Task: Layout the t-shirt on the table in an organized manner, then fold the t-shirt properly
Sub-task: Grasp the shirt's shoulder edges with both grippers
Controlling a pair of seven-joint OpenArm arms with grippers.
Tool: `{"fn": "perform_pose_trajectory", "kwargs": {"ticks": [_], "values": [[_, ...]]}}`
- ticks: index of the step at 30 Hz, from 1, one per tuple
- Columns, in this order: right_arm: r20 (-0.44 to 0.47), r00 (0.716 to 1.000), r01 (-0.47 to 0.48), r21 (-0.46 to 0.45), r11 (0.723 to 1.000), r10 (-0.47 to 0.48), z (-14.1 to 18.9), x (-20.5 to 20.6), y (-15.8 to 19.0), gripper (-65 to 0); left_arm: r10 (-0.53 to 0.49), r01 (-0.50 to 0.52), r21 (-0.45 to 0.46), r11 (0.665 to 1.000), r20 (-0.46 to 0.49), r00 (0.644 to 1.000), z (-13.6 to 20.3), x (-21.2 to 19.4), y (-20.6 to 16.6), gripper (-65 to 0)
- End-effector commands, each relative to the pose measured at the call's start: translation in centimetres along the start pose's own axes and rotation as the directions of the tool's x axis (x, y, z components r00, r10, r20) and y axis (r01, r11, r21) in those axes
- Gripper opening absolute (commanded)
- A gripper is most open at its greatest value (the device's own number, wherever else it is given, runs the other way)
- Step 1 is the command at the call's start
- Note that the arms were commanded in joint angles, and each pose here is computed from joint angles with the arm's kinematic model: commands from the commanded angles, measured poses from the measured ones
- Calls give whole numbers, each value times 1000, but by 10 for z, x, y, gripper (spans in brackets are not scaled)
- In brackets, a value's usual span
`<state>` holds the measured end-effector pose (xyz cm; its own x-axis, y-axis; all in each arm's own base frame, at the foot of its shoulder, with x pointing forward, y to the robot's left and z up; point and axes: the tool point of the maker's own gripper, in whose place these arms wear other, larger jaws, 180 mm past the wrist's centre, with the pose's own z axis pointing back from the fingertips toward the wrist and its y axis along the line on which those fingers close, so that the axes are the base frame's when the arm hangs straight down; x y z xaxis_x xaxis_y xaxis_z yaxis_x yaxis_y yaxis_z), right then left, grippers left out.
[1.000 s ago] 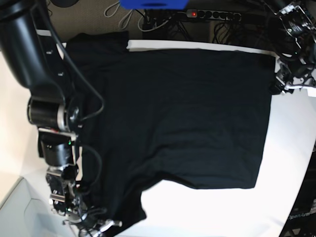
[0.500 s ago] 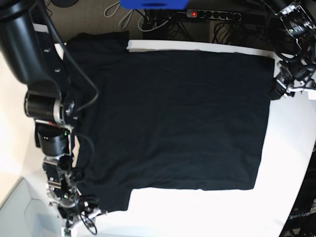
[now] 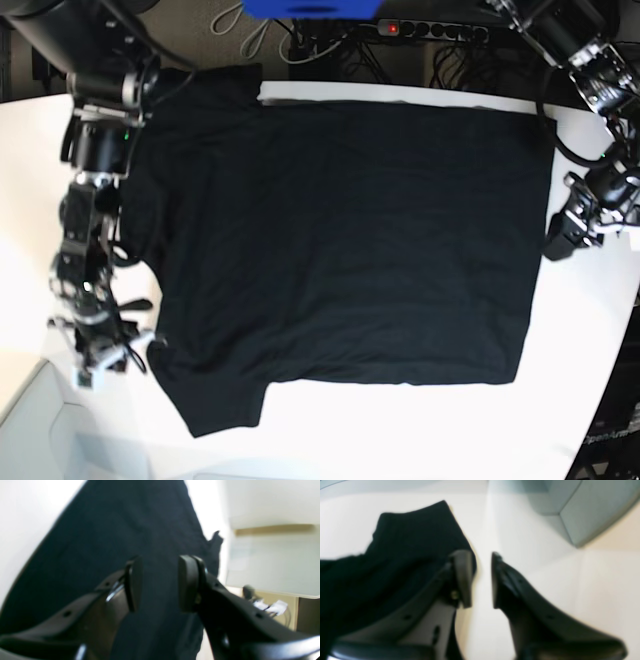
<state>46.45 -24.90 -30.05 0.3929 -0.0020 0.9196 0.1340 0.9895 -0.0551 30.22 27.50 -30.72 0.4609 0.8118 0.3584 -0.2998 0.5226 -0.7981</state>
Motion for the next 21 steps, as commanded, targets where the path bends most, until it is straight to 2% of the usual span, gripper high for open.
{"fn": "perform_pose_trajectory", "kwargs": {"ticks": [1,3,6,8,15,19,21], "values": [[37,999,8,-11,1000,-8,4,12,-5,-610,27,-26,-45,999,13,1000,-5,8,-11,-413],[-23,1000,17,-24,1000,-18,10,-16,-10,-650,44,-45,-35,998,-13,999,-21,5,-11,-413],[-128,991,22,-41,999,-27,21,-61,-18,-650,45,-44,19,999,-58,997,-42,-2,-5,-413],[-153,988,31,-37,999,-37,25,-76,-14,-650,46,-42,51,998,-92,995,-57,-11,-1,-412],[-213,976,29,-36,999,-36,38,-100,-11,-650,-11,29,167,986,-104,995,-82,-27,19,-413],[-228,972,47,-25,999,-52,40,-109,-1,-650,-33,61,226,972,-122,992,-84,-32,32,-419],[-231,972,48,-19,999,-52,41,-110,2,-650,-35,68,255,965,-132,991,-85,-34,40,-456]]}}
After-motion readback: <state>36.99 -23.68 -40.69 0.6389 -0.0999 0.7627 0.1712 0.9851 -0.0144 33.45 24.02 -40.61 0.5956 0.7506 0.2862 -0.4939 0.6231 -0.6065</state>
